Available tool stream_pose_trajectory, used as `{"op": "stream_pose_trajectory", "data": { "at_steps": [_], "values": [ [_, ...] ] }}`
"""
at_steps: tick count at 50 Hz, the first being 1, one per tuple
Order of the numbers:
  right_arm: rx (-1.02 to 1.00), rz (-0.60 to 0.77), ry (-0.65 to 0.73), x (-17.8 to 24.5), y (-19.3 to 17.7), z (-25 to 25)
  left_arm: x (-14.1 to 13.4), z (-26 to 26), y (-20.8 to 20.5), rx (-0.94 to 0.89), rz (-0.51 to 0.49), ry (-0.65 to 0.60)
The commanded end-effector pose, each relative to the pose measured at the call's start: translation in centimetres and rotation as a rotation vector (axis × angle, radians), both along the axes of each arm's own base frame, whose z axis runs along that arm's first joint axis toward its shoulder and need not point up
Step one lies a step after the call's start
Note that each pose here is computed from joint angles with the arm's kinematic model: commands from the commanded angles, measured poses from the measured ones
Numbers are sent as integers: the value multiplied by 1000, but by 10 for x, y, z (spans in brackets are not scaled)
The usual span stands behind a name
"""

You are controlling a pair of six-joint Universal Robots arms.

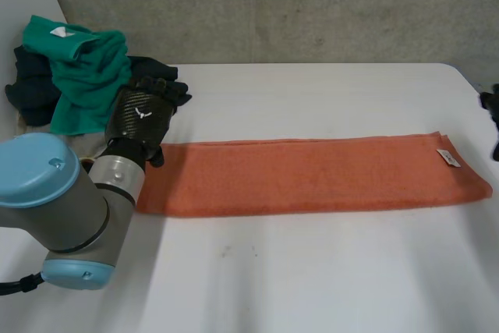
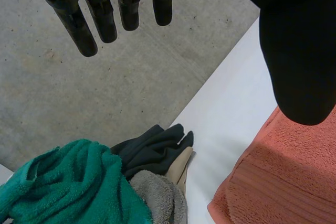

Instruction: Fold the laundry.

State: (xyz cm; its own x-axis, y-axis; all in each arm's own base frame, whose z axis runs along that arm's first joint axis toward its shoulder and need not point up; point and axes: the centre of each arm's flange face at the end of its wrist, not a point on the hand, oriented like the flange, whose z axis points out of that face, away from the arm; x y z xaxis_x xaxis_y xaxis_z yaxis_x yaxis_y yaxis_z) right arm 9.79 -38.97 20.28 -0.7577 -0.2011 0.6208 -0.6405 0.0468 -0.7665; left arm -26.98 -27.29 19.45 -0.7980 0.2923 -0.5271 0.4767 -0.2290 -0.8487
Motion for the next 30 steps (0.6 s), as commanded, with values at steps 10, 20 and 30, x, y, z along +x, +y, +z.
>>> {"op": "stream_pose_trajectory", "data": {
  "at_steps": [10, 20, 30],
  "values": [
    [206, 79, 82, -15, 11, -75, -1, -2, 3, 8, -8, -3],
    [205, 66, 72, -23, -5, -88, -1, -2, 3, 8, -8, -3],
    [28, -190, 105, -88, -33, -47, 0, 3, 5, -6, -7, 3]
  ]
}}
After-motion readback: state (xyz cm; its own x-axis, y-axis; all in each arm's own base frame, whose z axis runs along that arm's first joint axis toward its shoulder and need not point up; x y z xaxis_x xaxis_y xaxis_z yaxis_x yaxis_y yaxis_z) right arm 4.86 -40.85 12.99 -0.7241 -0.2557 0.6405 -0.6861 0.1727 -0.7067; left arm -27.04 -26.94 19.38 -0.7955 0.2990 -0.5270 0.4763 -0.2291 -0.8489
